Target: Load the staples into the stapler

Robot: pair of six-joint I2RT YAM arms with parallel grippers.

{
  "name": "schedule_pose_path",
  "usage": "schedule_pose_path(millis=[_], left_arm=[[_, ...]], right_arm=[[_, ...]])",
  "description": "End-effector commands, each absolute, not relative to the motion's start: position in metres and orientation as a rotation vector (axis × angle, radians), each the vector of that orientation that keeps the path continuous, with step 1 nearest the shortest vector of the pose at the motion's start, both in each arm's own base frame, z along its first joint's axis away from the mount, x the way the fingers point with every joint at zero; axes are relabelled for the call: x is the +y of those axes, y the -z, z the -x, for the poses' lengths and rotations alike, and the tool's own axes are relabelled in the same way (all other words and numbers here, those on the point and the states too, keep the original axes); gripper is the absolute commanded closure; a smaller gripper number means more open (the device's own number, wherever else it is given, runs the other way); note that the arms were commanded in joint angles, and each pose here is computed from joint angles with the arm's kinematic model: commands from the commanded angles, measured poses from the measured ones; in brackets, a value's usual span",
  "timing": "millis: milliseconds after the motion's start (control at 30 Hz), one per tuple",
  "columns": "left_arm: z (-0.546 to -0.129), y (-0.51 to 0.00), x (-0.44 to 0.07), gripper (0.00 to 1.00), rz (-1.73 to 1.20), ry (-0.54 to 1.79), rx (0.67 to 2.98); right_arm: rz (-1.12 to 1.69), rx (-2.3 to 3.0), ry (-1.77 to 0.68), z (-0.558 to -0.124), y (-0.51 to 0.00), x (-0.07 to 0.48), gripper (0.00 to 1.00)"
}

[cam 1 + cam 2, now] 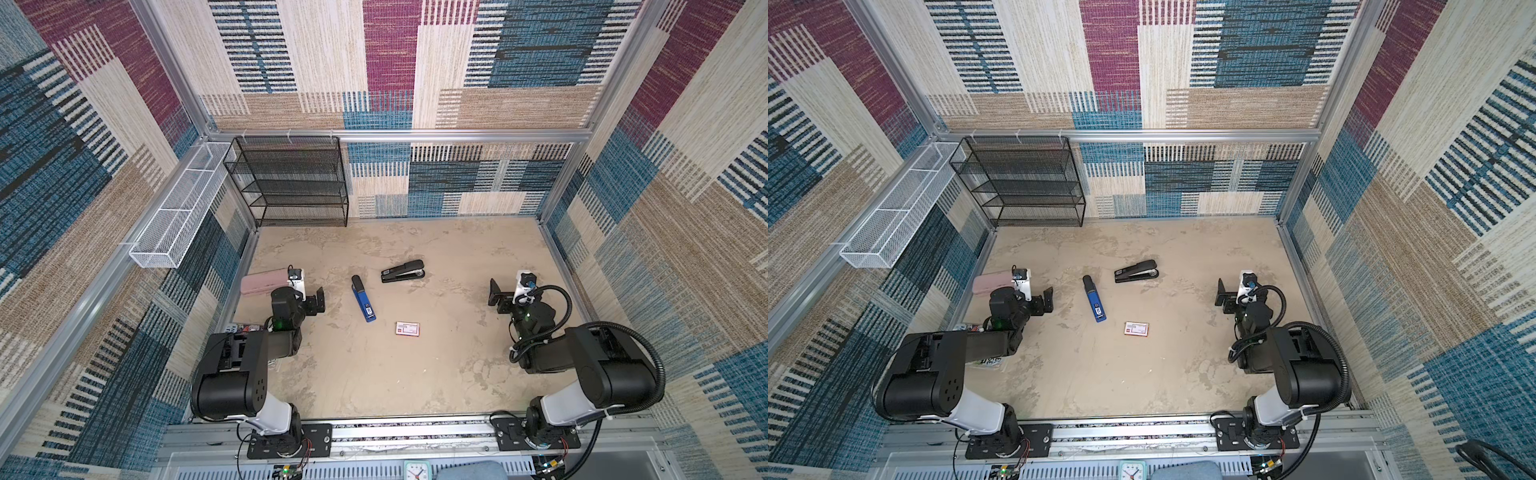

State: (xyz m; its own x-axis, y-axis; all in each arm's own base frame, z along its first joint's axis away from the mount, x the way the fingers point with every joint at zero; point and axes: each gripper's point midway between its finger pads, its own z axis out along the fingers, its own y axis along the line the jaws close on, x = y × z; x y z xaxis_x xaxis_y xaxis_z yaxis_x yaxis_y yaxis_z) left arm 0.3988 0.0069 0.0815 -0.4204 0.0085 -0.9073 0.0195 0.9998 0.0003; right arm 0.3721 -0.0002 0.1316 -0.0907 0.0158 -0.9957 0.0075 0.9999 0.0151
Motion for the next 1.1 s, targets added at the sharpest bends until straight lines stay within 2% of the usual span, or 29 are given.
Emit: schedule_pose_path(millis=[0,100,300,433,467,533,567,600,667,733,800,900,1067], left_arm=[[-0.405,-0.093,0.007,0.01,-0.010,0.023,1.961],[-0.404,-0.095,0.009,0.01,0.000,0.010,1.949],[-0.401,-0.129,0.042,0.01,0.202,-0.136,2.014],[-0.404,-0.153,0.033,0.01,0.278,-0.008,2.014],[-0.405,-0.158,0.029,0.01,0.333,0.061,2.005],[-0.404,-0.164,0.024,0.01,0.492,0.203,2.002],[-0.404,-0.168,0.019,0.01,0.505,0.253,2.014],[-0.406,-0.172,0.009,0.02,0.479,0.320,2.032],[-0.408,-0.178,-0.014,0.16,0.417,0.460,2.062],[-0.404,-0.176,-0.029,0.23,0.428,0.541,2.133],[-0.396,-0.167,-0.044,0.23,0.449,0.573,2.220],[-0.382,-0.156,-0.070,0.22,0.436,0.572,2.346],[-0.363,-0.127,-0.108,0.22,0.434,0.483,2.537]], right_arm=[[-0.011,1.614,-0.007,-0.374,-0.144,0.001,0.00],[-0.032,1.603,0.007,-0.374,-0.148,-0.003,0.00],[-0.078,1.632,0.015,-0.384,-0.180,-0.009,0.00],[-0.146,1.581,-0.096,-0.379,-0.211,-0.004,0.00],[-0.238,1.587,-0.141,-0.378,-0.215,-0.009,0.00],[-0.606,1.656,-0.203,-0.377,-0.199,-0.035,0.00],[-0.607,1.687,-0.219,-0.379,-0.198,-0.032,0.00],[-0.537,1.711,-0.255,-0.383,-0.201,-0.021,0.07],[-0.477,1.731,-0.349,-0.383,-0.204,-0.004,0.13],[-0.438,1.765,-0.445,-0.382,-0.208,0.012,0.17],[-0.395,1.835,-0.522,-0.382,-0.205,0.027,0.20],[-0.380,1.918,-0.616,-0.378,-0.195,0.043,0.20],[-0.366,2.037,-0.702,-0.368,-0.170,0.067,0.22]])
